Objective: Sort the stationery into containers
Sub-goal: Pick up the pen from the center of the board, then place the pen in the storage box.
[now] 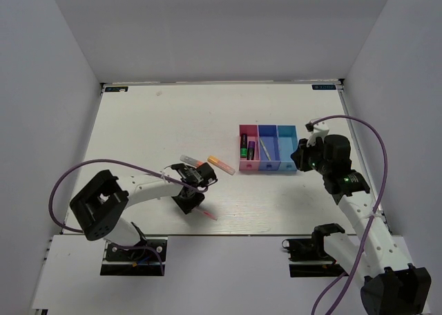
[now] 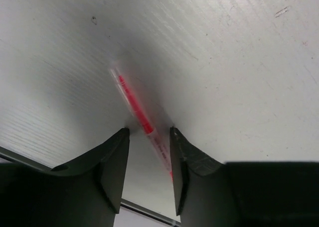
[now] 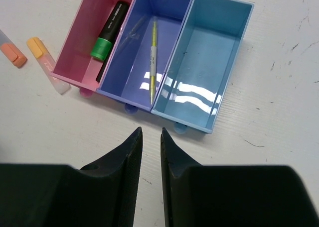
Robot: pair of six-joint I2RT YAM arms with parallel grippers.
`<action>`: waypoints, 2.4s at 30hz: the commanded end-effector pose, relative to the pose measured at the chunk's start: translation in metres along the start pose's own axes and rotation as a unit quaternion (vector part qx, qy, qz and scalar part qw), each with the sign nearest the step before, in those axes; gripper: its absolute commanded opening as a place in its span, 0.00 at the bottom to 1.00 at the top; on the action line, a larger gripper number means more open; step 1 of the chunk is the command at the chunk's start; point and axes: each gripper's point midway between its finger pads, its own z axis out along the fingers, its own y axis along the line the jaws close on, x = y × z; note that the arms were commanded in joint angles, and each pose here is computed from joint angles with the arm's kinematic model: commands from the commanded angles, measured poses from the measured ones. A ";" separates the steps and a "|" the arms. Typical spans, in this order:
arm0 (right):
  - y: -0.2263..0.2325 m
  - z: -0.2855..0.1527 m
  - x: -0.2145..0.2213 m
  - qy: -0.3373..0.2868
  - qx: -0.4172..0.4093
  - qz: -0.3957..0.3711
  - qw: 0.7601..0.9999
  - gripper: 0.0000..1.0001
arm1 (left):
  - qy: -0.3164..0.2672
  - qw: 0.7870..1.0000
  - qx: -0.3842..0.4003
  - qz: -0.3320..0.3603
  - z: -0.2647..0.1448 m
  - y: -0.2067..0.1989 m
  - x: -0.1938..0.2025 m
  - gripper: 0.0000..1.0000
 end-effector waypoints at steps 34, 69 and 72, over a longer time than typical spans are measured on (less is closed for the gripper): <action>-0.010 0.003 0.006 0.010 -0.002 -0.021 1.000 0.06 | -0.128 0.883 0.290 0.346 -0.157 -0.268 -0.040 0.00; -0.022 0.002 0.012 0.010 -0.001 0.023 1.000 0.46 | -0.074 0.870 0.412 0.260 -0.106 -0.382 -0.040 0.48; -0.023 0.002 0.013 0.010 -0.001 0.027 1.000 0.46 | -0.079 0.865 0.417 0.268 -0.118 -0.382 -0.041 0.47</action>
